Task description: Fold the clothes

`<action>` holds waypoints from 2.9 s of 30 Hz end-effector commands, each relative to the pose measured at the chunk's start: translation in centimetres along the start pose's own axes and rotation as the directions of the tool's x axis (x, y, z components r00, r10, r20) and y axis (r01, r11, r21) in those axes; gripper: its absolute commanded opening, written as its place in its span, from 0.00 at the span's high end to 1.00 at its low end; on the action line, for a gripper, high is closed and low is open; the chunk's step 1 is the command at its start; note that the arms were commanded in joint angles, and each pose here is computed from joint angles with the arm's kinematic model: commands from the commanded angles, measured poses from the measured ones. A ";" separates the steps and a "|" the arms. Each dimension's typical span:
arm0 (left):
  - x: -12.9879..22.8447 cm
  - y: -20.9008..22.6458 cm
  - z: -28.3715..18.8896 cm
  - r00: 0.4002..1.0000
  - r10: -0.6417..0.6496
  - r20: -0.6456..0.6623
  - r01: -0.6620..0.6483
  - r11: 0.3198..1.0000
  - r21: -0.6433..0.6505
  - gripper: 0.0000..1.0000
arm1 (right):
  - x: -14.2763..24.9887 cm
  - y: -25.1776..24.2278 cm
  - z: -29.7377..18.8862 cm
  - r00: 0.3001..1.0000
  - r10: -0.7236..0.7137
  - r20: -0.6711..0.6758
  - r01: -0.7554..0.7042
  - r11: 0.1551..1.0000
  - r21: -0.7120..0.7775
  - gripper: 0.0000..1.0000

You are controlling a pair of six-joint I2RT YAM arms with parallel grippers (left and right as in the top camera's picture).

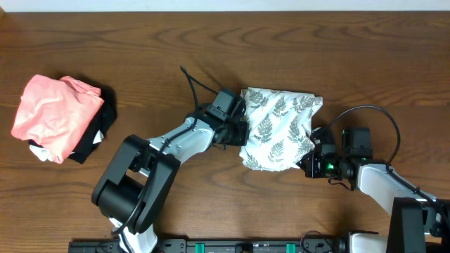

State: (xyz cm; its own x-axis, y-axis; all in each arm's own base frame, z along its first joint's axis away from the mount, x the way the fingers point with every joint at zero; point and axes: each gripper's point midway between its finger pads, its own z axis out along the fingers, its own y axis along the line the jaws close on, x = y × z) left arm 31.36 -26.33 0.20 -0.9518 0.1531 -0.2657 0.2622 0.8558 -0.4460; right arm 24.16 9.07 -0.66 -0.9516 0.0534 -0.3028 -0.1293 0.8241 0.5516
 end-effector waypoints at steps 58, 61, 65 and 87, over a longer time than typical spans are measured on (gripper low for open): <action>-1.4 -2.7 -6.6 0.998 -0.045 0.033 0.034 0.959 0.282 0.69 | -1.7 -4.9 -1.1 0.992 0.114 0.050 -0.124 0.950 0.286 0.99; -1.5 -2.9 -7.0 0.997 -0.070 0.035 0.057 0.956 0.289 0.69 | -1.7 -4.9 -1.1 0.992 0.114 0.051 -0.123 0.950 0.286 0.99; -1.0 -2.4 -6.8 0.996 -0.084 0.012 0.078 0.961 0.265 0.69 | -1.7 -4.9 -1.1 0.992 0.114 0.050 -0.124 0.950 0.286 0.99; 1.0 -2.3 -4.5 0.998 -0.063 -0.027 0.067 0.987 0.146 0.67 | -1.7 -4.9 -1.1 0.992 0.114 0.050 -0.124 0.950 0.285 0.99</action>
State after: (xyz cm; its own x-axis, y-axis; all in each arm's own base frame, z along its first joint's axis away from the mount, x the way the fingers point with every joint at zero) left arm 29.21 -26.53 6.30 -0.9663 0.1224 -0.2265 0.2407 0.7421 -0.6255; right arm 26.76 6.24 -0.59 -0.9406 0.1484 -0.3053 0.0036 0.9037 0.4281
